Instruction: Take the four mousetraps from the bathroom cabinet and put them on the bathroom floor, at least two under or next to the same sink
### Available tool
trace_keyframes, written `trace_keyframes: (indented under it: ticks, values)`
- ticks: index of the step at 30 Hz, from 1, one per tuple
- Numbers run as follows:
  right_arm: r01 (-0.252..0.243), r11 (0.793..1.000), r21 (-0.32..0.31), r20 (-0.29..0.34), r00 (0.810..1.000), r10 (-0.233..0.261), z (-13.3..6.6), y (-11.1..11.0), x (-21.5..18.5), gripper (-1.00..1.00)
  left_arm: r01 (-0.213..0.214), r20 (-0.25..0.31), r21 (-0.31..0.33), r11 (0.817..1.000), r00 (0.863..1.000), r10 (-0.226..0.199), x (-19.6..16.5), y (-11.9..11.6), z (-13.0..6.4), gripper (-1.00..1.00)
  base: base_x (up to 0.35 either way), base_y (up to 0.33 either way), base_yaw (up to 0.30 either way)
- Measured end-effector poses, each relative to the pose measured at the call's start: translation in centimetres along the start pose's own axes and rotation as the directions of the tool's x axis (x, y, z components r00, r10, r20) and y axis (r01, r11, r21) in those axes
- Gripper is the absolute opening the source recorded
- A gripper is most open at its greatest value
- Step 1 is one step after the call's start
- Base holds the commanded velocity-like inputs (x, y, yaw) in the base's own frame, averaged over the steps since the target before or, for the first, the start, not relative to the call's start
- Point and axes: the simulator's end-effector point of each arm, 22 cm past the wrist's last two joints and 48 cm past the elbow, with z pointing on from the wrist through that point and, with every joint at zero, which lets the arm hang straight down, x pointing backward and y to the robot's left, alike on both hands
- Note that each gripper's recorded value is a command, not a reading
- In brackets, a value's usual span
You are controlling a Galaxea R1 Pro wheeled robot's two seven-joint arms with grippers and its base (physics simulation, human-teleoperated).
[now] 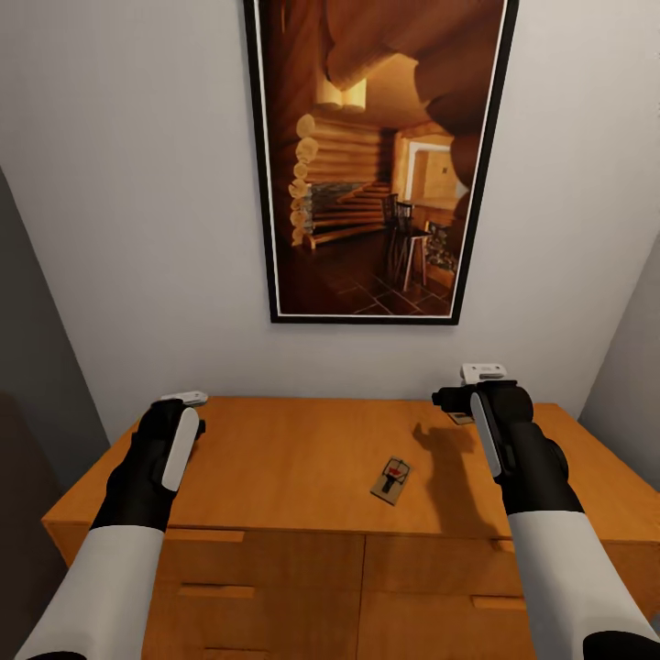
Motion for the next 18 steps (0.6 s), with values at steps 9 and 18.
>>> trace_keyframes:
  ticks: [9,18]
  values:
    - [0.0,1.0,0.0,-0.001,1.0,0.0,0.02,-0.01,0.04,1.0,0.0,0.0,0.0,1.0,1.0,0.0,0.01,-0.02,0.0,1.0,-0.007,-0.001,0.0]
    - [0.0,1.0,0.0,-0.002,1.0,0.0,0.04,0.0,0.06,1.0,0.0,-0.001,0.001,1.0,1.0,0.0,0.06,-0.07,0.01,1.0,-0.001,0.0,0.0]
